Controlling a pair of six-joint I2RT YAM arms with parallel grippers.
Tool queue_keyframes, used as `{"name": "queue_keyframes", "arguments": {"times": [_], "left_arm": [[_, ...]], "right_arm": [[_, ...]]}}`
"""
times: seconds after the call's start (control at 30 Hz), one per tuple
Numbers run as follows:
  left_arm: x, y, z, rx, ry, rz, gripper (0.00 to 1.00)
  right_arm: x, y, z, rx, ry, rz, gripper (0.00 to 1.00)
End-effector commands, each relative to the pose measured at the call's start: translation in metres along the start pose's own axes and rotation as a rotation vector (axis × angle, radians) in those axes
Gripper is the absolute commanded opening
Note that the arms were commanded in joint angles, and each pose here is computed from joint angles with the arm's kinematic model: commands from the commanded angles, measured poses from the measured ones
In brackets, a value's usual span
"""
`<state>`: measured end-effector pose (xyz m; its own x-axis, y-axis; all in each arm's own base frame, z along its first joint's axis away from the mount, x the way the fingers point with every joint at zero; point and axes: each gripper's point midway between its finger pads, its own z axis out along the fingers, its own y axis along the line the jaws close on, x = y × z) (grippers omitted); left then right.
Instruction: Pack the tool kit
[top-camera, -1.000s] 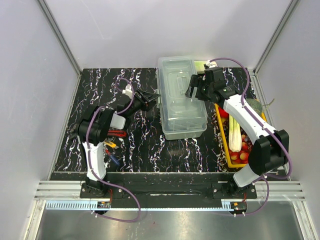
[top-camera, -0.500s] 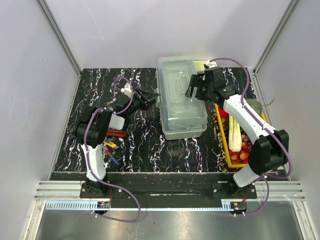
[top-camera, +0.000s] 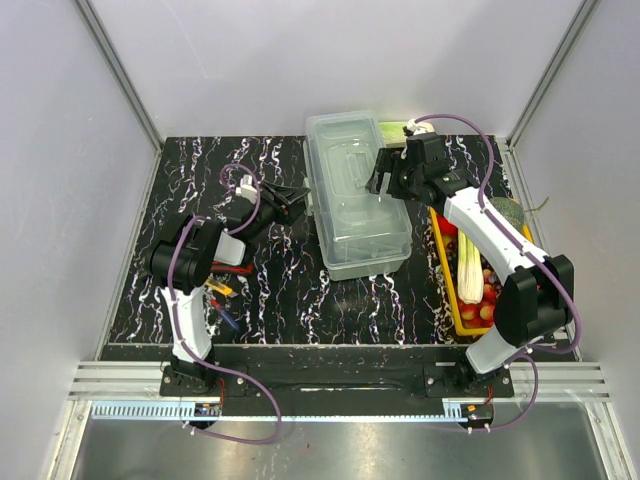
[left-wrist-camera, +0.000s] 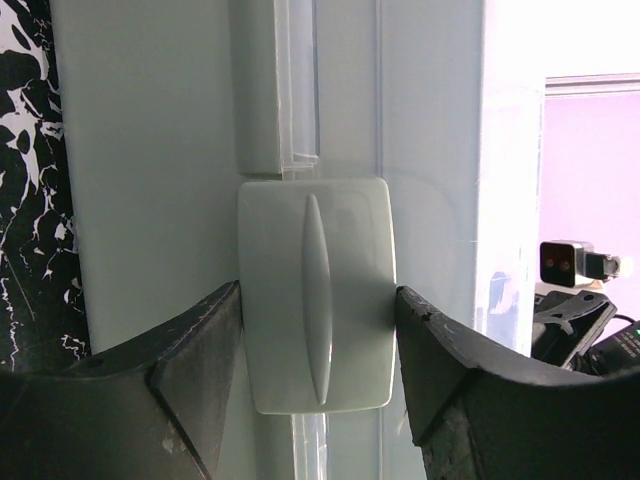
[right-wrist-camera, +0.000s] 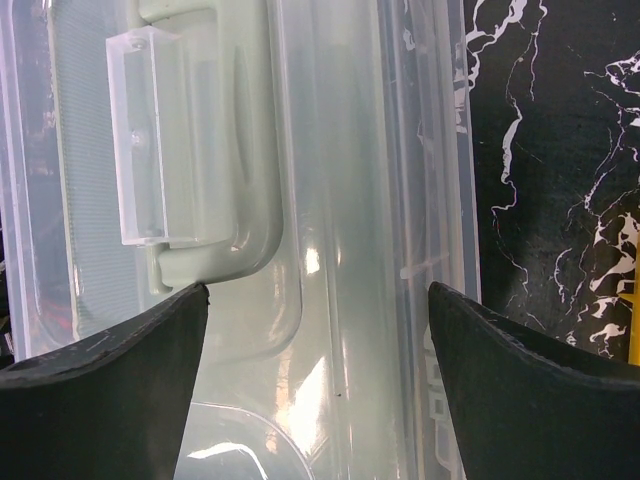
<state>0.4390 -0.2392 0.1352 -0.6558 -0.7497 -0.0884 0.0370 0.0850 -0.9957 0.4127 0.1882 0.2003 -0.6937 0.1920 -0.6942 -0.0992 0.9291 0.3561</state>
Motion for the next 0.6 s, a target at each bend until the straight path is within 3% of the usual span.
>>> {"name": "queue_keyframes", "arguments": {"times": [0.0, 0.23, 0.43, 0.57], "left_arm": [[0.012, -0.068, -0.014, 0.296, 0.056, 0.068, 0.55], [-0.003, -0.049, -0.031, 0.281, -0.019, 0.01, 0.65], [-0.006, -0.041, -0.036, 0.275, -0.028, -0.02, 0.94], [-0.011, -0.036, -0.043, 0.25, -0.067, 0.009, 0.99]], "right_arm": [[0.099, -0.026, 0.02, 0.111, 0.325, 0.013, 0.92], [0.099, -0.026, 0.02, 0.116, 0.323, 0.026, 0.91], [0.099, -0.024, 0.021, 0.111, 0.319, 0.04, 0.91], [0.097, -0.024, 0.021, 0.113, 0.314, 0.045, 0.91]]}}
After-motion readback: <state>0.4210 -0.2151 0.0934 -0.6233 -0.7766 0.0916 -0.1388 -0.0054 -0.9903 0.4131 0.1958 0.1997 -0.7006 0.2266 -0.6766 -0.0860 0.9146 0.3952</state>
